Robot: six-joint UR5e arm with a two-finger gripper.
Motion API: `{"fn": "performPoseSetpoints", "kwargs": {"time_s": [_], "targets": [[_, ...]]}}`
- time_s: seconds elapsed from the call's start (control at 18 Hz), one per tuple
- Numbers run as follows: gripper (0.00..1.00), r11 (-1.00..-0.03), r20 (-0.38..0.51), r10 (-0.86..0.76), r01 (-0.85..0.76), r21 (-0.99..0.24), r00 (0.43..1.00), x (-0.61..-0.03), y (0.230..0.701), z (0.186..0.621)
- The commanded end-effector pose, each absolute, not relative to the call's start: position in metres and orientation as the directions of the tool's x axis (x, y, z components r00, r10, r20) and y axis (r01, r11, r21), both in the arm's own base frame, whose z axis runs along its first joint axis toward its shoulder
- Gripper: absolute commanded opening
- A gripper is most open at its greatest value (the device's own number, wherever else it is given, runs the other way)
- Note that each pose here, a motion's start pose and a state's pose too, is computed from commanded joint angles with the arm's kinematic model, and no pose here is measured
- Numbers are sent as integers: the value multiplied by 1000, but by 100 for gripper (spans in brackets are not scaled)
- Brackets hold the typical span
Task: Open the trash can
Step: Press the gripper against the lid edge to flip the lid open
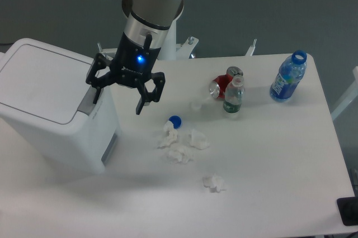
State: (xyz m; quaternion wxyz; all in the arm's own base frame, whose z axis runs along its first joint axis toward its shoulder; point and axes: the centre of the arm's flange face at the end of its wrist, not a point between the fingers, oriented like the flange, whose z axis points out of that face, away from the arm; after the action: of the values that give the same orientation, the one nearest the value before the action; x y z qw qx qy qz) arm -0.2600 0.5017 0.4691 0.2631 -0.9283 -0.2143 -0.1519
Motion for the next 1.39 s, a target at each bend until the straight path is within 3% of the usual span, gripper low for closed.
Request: {"fn": "performPoseSetpoints", "kwargs": {"time_s": [1.39], "targets": [[100,-772,396,323,482,-415,859,-262,503,463]]}}
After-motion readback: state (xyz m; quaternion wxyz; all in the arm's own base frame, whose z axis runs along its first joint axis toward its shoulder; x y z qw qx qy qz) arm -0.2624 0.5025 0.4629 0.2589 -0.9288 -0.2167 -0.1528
